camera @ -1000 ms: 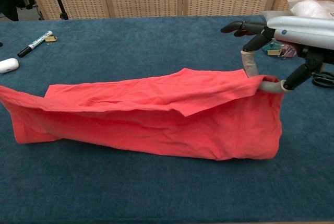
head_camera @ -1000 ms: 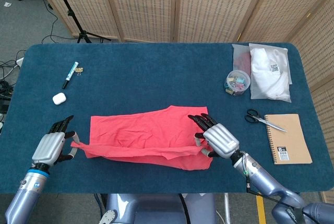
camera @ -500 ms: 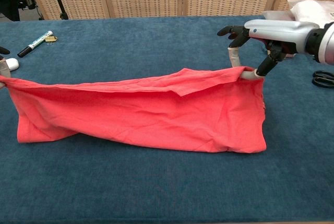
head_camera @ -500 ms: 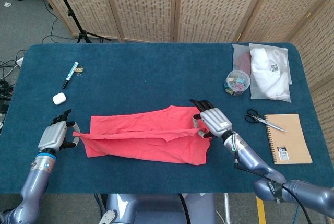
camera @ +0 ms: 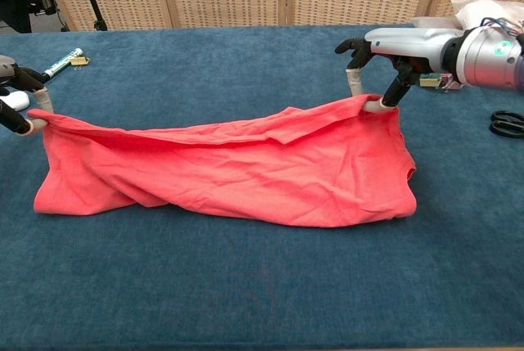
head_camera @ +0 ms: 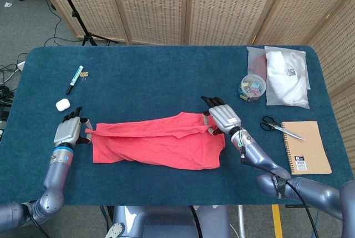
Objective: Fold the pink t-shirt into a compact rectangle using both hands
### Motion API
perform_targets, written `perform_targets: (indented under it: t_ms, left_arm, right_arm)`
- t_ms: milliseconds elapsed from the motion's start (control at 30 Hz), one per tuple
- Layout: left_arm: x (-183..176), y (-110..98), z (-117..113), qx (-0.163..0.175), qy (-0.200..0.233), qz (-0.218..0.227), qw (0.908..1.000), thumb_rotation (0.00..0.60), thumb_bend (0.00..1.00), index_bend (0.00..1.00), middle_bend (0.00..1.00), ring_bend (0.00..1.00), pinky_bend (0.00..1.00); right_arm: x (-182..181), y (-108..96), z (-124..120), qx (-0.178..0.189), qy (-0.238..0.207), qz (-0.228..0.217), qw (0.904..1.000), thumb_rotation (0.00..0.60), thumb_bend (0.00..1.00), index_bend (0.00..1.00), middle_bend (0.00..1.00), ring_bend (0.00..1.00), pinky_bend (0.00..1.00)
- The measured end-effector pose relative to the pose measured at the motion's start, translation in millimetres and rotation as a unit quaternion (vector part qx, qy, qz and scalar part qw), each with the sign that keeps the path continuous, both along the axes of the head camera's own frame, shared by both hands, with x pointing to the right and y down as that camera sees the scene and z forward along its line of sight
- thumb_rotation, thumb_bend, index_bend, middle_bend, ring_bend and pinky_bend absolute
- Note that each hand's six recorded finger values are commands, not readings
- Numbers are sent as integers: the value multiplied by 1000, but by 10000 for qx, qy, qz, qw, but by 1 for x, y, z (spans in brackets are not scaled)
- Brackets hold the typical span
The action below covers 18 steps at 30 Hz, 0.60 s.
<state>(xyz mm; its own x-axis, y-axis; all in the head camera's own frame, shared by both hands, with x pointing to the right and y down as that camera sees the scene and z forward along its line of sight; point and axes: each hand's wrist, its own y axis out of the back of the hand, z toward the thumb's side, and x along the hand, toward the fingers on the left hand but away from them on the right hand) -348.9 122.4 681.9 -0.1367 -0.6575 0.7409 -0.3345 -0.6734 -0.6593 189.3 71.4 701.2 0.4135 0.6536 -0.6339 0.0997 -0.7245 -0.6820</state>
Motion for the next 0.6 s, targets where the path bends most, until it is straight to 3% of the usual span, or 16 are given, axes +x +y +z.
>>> perform_targets:
  t_ms: [600]
  left_arm:
    - [4, -7, 31, -193, -222, -148, 9995, 600, 522, 745, 0, 0, 0]
  right_arm:
    - [-7, -21, 17, -45, 141, 233, 9996, 600, 490, 654, 0, 0, 0]
